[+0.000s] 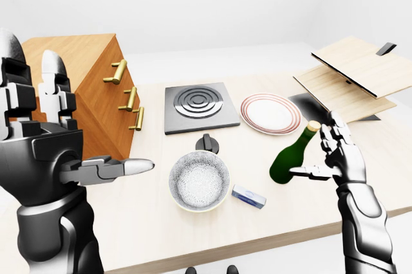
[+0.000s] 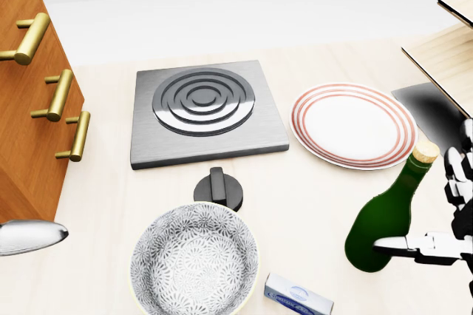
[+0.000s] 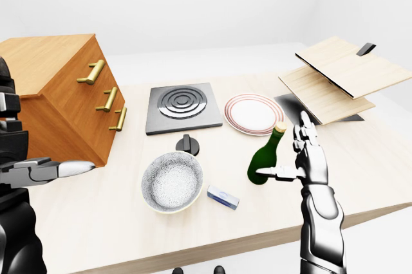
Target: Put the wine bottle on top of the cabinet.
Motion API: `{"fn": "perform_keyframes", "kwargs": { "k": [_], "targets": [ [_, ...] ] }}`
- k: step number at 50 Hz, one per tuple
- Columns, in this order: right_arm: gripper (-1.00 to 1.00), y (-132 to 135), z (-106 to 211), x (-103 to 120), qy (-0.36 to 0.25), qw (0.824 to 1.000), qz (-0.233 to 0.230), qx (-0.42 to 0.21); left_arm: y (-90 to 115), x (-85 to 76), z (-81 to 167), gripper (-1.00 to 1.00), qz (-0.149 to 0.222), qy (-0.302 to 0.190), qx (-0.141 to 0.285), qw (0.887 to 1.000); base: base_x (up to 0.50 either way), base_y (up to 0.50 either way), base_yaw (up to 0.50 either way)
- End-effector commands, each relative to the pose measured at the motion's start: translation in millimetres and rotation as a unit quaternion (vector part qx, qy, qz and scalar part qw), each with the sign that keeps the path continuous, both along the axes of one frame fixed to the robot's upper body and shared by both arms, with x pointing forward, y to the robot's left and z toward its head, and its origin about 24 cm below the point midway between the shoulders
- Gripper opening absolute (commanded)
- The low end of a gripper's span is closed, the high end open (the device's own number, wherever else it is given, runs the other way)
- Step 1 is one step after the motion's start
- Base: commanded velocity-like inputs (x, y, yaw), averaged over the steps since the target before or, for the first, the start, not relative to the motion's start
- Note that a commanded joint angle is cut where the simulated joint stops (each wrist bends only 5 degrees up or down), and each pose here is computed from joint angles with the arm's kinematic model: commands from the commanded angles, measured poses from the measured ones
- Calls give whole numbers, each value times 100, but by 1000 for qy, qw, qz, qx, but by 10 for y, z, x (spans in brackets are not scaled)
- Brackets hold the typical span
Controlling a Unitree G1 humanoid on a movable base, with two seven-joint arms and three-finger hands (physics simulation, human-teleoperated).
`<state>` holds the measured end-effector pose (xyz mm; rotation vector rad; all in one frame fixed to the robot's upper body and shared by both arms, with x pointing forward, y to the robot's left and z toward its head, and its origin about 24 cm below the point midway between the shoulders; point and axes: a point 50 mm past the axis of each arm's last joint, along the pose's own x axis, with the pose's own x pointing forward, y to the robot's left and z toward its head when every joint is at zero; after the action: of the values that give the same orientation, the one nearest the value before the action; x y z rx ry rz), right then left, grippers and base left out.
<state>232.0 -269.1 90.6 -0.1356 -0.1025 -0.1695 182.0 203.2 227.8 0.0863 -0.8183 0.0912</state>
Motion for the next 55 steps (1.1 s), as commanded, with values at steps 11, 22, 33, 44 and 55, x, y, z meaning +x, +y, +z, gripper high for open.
{"fn": "perform_keyframes", "kwargs": {
  "k": [11, 22, 33, 44, 55],
  "targets": [
    [100, -3, 59, 198, -3, 1000, 12, -2, 5, -19, 1, 100, 2, -1, 2, 1000, 0, 0, 0],
    [100, 16, 264, 315, -34, 999, 23, -24, 8, 4, -60, 100, 1, 15, -4, 1000, 0, 0, 0],
    [100, 0, 189, 385, -16, 999, 23, -15, 17, 27, -88, 100, 2, 23, -6, 1000, 0, 0, 0],
    [100, -15, 50, 519, 18, 1000, 23, 5, 19, 59, -111, 100, 4, 31, -5, 1000, 0, 0, 0],
    [-100, 9, 107, 461, -2, 1000, 28, 13, 13, 84, -148, 100, 2, 41, -6, 999, 0, 0, 0]
  ]
}}
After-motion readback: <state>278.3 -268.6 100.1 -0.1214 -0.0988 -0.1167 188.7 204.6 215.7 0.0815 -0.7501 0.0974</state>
